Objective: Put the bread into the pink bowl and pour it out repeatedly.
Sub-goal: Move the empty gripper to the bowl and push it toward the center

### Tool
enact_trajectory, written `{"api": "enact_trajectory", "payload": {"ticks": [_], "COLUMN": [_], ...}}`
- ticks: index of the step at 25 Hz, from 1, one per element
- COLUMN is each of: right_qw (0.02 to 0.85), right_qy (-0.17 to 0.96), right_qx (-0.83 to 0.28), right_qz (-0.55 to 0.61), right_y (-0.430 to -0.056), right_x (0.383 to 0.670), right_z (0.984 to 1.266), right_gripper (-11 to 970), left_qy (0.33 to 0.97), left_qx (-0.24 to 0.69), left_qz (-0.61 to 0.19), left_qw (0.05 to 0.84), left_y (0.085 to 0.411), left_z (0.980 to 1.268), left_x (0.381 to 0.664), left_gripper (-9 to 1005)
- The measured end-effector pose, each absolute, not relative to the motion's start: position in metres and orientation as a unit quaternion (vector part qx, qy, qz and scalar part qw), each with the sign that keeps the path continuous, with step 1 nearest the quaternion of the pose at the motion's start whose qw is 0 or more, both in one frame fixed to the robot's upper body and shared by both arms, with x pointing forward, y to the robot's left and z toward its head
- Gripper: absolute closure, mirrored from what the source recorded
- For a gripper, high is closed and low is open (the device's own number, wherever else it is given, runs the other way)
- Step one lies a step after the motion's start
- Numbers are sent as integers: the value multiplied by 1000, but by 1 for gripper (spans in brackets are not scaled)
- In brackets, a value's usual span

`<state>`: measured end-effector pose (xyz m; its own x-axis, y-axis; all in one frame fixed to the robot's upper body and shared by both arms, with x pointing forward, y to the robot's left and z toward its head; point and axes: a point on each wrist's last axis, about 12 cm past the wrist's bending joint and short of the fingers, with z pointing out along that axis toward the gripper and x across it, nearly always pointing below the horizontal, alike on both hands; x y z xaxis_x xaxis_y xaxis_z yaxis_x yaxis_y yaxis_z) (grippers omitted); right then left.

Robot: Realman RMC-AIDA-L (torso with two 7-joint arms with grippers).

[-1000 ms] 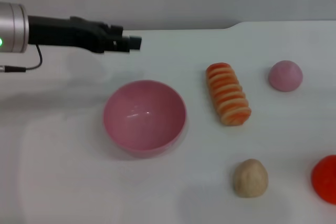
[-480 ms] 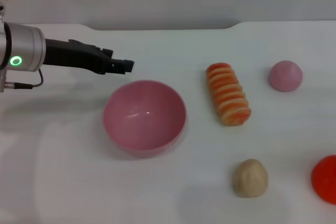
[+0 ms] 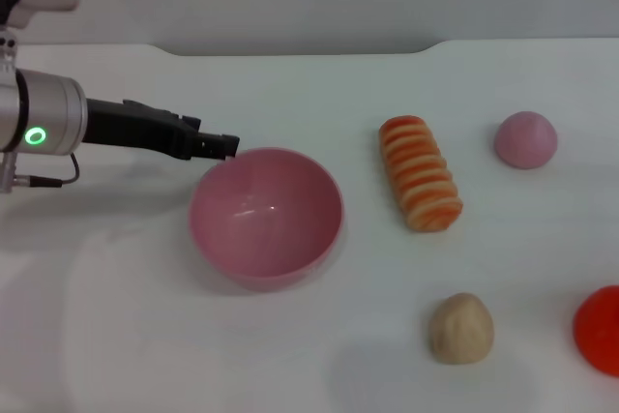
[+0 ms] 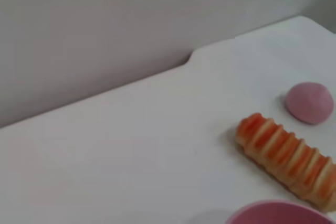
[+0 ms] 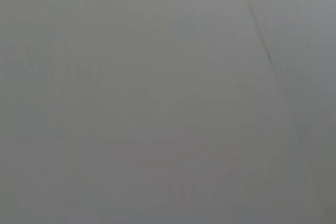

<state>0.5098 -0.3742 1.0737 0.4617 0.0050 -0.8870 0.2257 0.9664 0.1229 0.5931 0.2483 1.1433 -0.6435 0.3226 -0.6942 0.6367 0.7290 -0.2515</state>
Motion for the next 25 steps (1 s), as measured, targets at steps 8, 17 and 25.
{"api": "enact_trajectory", "payload": {"ticks": [8,17,25], "right_qw": [847,847,848], "right_qy": [516,516,516], "right_qx": [110,107,106], "right_qz": [-62,-61,-59], "right_y": [-373,-372,-371], "right_x": [512,513,513], "right_z": [1074,1074,1075], "right_gripper": [367,368,367], "left_qy": [879,887,897], "left_qx": [269,252,228], "left_qz": [-247,-241,-231], "left_qw": [305,303,301], "left_y": [248,251,258], "left_z": [1131,1118,1104], "left_x": [590,592,593], "left_gripper": [313,315,315]}}
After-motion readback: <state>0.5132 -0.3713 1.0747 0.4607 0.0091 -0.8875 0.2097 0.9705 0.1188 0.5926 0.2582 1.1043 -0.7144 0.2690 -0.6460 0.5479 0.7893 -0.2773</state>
